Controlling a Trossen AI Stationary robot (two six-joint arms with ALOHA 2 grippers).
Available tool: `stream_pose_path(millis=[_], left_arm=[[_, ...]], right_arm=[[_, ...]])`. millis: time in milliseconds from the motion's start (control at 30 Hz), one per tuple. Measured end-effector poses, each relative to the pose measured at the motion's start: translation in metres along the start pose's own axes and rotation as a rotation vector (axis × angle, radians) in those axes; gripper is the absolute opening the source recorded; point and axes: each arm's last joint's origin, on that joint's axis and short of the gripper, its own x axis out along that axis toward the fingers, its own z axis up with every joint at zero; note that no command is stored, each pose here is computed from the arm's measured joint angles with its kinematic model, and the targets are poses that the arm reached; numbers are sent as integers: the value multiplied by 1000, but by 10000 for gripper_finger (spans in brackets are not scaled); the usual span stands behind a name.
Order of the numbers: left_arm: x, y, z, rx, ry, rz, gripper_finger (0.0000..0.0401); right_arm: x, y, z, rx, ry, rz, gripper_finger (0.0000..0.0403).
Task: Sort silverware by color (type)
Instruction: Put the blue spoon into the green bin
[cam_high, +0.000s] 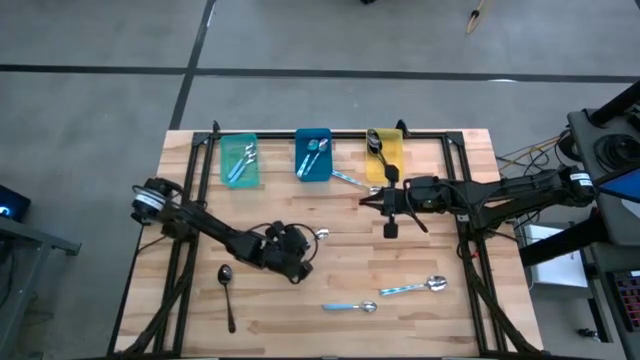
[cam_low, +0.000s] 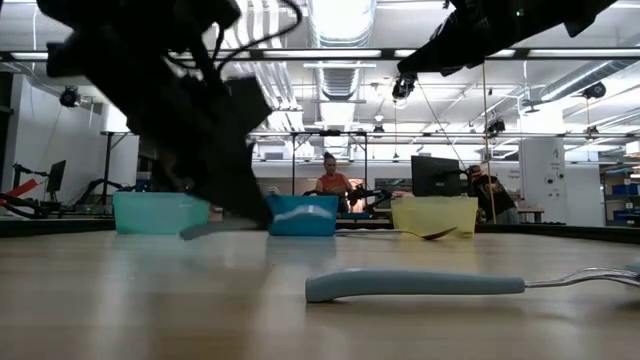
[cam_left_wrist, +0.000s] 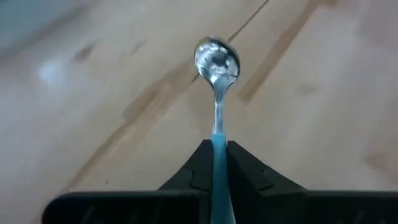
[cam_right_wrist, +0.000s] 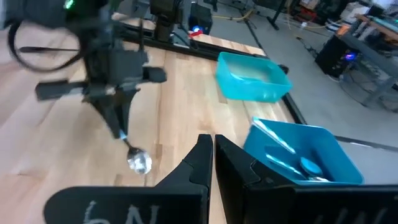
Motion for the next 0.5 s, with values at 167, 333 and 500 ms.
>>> stream_pose_path(millis=[167, 333, 500], left_arm=[[-17, -1, 17, 26, -55, -42, 8], [-42, -1, 39, 65, -129, -109, 5], [-56, 0, 49, 122, -147, -167, 3]], right_arm=[[0, 1, -1, -1, 1, 19, 9], [0, 1, 0, -6, -8, 41, 9], [0, 1, 0, -8, -10, 43, 9]])
